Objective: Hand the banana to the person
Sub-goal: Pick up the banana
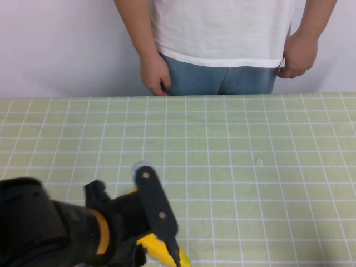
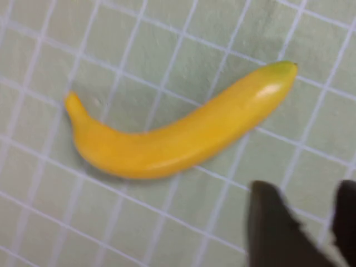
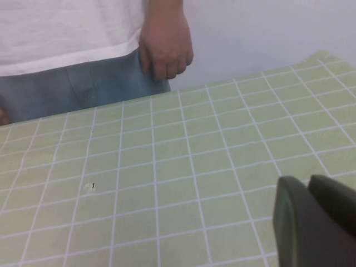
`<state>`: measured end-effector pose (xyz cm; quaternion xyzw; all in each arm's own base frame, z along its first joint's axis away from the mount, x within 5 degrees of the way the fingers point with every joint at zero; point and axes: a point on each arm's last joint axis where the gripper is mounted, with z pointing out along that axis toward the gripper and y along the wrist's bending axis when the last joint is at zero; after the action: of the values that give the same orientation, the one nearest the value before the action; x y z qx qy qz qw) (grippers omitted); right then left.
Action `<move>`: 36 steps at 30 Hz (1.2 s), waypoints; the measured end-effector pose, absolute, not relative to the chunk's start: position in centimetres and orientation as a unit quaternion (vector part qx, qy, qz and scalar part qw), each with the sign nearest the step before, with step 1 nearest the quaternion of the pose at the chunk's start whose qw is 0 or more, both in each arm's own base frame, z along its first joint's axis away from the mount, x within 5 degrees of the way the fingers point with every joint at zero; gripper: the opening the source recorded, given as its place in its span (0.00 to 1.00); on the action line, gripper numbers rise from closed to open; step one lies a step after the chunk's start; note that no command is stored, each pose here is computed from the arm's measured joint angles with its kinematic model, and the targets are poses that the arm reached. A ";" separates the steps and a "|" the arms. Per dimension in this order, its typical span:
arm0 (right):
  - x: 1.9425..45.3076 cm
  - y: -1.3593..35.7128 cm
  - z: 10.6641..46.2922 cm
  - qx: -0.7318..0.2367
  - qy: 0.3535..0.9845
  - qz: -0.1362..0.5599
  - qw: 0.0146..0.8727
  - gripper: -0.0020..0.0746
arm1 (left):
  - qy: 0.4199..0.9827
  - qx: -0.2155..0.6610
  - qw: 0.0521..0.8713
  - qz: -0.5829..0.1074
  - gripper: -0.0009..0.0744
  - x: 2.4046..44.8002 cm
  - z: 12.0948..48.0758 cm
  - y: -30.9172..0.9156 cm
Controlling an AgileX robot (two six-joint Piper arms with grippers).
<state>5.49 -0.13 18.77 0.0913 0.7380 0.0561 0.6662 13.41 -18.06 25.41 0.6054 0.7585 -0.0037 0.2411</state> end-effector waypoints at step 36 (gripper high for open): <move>5.5 -0.1 18.8 0.091 0.738 0.056 0.666 0.02 | 0.585 0.796 0.122 0.098 0.65 18.8 13.1 -25.2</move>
<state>5.49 -0.13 18.77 0.0913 0.7380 0.0561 0.6662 18.84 -25.17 13.07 0.7958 0.5849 0.0980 0.1224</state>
